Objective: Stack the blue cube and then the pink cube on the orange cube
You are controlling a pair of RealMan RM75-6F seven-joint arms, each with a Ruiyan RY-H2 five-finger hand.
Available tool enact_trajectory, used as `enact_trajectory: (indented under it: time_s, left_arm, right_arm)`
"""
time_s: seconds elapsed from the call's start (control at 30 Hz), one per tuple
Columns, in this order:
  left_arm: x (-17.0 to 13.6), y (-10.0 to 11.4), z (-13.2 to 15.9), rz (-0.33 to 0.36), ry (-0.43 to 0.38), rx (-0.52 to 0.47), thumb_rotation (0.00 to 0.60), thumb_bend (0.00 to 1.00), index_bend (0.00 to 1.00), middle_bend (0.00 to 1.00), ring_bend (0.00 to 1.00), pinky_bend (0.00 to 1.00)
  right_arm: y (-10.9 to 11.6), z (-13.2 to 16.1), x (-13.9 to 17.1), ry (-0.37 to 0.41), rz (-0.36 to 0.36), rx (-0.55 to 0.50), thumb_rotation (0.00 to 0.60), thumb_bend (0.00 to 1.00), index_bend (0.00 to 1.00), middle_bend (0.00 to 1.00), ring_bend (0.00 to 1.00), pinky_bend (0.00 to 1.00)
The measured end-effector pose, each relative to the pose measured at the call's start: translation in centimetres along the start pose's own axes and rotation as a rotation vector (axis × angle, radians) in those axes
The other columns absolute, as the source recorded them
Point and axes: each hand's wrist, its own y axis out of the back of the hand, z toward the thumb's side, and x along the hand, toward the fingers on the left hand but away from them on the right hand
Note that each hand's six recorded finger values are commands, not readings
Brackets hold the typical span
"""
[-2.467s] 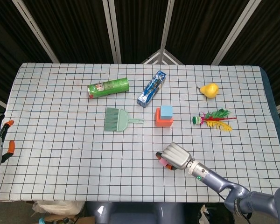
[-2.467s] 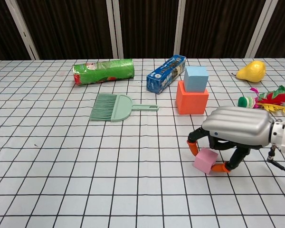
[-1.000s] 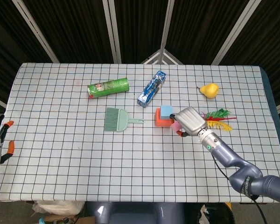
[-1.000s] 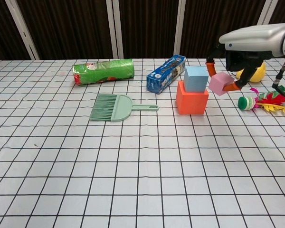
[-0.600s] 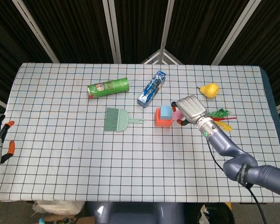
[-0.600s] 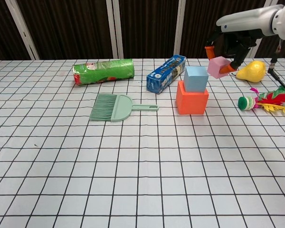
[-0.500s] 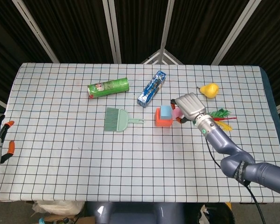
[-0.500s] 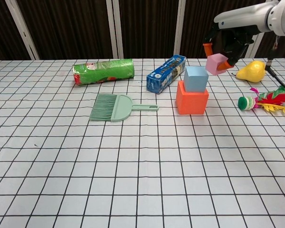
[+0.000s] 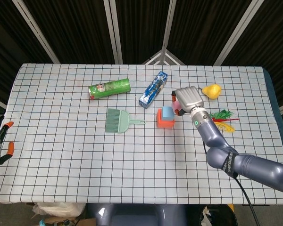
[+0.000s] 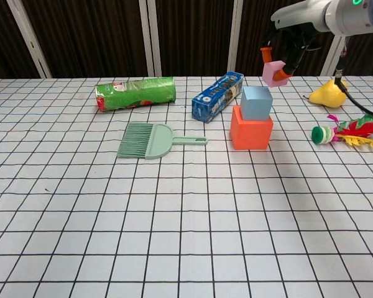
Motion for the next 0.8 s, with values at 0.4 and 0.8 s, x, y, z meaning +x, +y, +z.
enact_trajectory:
  time_s: [0.4, 0.8]
  left_arm:
    - [0.1, -0.1, -0.2, -0.013, -0.008, -0.004, 0.6, 0.56, 0.16, 0.01, 0.0, 0.0]
    - [-0.1, 0.1, -0.3, -0.009, -0.007, -0.015, 0.6, 0.56, 0.16, 0.01, 0.0, 0.0]
  right_arm:
    - [0.4, 1.4, -1.2, -0.163, -0.016, -0.039, 0.6, 0.58, 0.58, 1.0, 1.0, 0.85]
    - [-0.1, 2.1, -0.1, -0.199, 0.004, -0.075, 0.6, 0.58, 0.58, 1.0, 1.0, 0.85]
